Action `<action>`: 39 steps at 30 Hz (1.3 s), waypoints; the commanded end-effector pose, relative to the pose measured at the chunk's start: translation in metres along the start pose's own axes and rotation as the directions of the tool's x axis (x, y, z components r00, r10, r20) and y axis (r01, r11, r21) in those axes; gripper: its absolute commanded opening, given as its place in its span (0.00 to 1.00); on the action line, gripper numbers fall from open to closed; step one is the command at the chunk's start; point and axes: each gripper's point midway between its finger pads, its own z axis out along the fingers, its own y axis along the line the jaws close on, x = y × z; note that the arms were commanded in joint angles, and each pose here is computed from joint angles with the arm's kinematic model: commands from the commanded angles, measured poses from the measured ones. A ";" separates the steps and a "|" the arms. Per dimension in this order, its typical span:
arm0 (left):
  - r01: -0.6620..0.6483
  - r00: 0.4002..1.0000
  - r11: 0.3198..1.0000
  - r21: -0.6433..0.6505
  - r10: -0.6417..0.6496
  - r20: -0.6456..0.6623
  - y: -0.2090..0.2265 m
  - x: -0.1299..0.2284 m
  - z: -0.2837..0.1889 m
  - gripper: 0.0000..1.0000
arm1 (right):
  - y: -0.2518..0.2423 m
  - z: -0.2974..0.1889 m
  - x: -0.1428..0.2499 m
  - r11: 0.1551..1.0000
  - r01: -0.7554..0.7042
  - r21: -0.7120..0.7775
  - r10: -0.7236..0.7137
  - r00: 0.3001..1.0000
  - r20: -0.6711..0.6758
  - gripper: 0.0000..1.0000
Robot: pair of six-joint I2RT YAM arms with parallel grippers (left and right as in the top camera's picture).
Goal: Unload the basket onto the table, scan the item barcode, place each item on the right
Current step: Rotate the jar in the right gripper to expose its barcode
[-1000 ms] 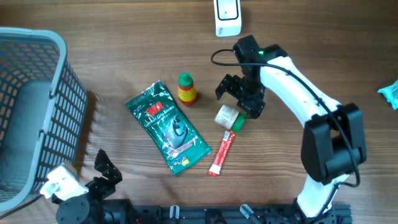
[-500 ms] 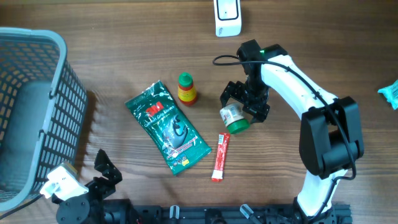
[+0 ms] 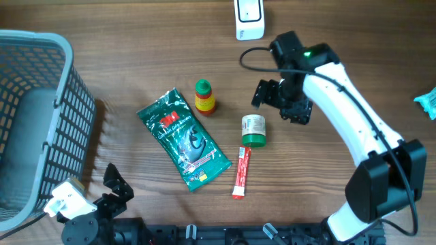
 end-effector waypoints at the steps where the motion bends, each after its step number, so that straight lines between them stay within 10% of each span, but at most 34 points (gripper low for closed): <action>1: 0.009 1.000 1.000 0.014 -0.009 0.004 -0.002 0.000 0.000 1.00 | 0.002 0.000 0.005 0.977 0.175 0.126 -0.186 0.979 0.085 1.00; 21: 0.009 1.000 1.000 0.014 -0.009 0.004 -0.002 0.000 0.000 1.00 | 0.019 0.093 0.051 0.945 0.314 0.091 -0.320 0.945 0.063 0.99; 39: 0.009 1.000 1.000 0.014 -0.009 0.004 -0.002 0.000 0.000 1.00 | 0.027 0.106 0.072 0.960 0.279 -0.011 -0.279 0.960 -0.013 0.75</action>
